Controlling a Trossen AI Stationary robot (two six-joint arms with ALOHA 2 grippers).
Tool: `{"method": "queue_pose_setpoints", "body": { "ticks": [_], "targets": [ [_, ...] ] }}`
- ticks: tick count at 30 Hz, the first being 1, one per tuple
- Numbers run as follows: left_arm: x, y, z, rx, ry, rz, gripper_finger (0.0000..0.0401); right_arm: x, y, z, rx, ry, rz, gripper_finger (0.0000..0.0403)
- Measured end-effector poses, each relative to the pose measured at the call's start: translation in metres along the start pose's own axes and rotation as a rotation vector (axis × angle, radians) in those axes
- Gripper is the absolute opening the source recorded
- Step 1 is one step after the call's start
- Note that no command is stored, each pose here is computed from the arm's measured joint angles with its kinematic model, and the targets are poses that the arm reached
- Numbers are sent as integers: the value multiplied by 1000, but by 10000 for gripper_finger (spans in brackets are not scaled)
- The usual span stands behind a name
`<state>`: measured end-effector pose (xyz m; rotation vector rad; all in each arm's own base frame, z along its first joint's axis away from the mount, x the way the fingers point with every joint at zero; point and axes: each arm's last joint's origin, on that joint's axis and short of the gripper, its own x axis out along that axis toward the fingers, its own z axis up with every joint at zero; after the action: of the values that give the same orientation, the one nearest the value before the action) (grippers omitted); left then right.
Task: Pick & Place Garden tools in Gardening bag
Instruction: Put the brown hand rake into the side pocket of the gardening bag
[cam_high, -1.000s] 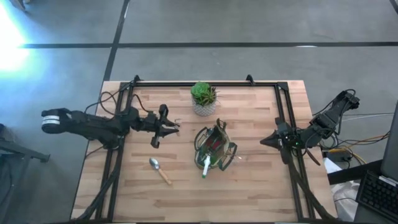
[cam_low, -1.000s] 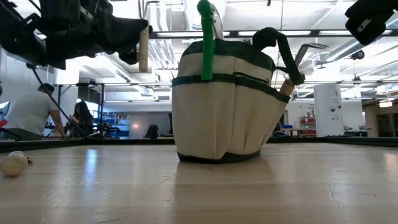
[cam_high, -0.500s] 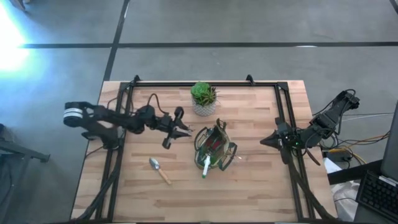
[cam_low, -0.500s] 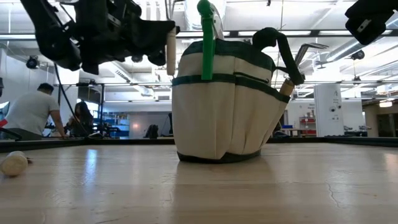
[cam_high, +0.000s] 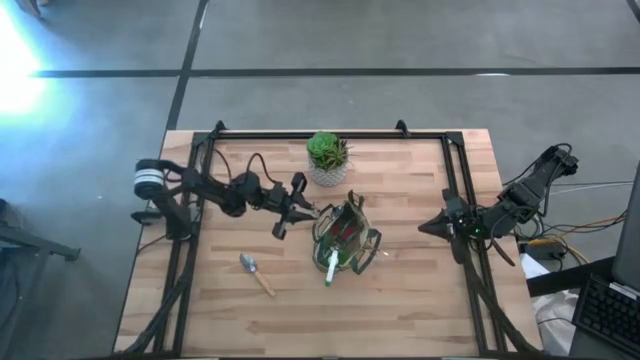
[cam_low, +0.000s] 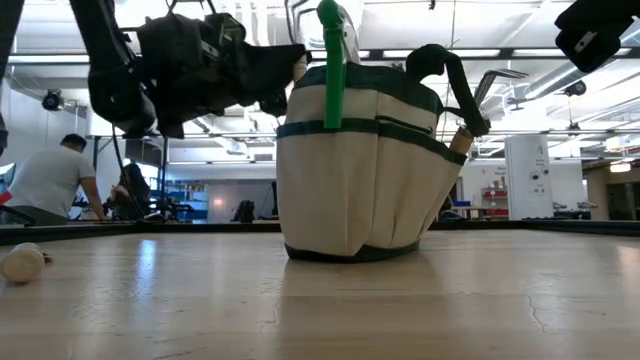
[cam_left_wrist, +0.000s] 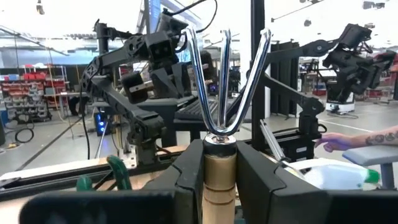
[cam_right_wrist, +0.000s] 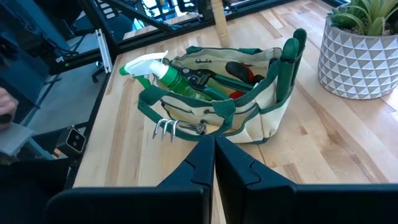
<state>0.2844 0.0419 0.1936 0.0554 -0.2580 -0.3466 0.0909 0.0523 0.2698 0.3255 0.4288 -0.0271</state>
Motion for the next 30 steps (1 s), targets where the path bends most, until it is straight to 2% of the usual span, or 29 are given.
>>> {"method": "queue_pose_setpoints", "body": {
  "ticks": [17,30],
  "targets": [
    [5,6,-4,-28,-4,6,68,0,0,0,0,1,0,8],
    [6,6,-23,-100,-13,0,68,0,0,0,0,1,0,8]
  ]
}}
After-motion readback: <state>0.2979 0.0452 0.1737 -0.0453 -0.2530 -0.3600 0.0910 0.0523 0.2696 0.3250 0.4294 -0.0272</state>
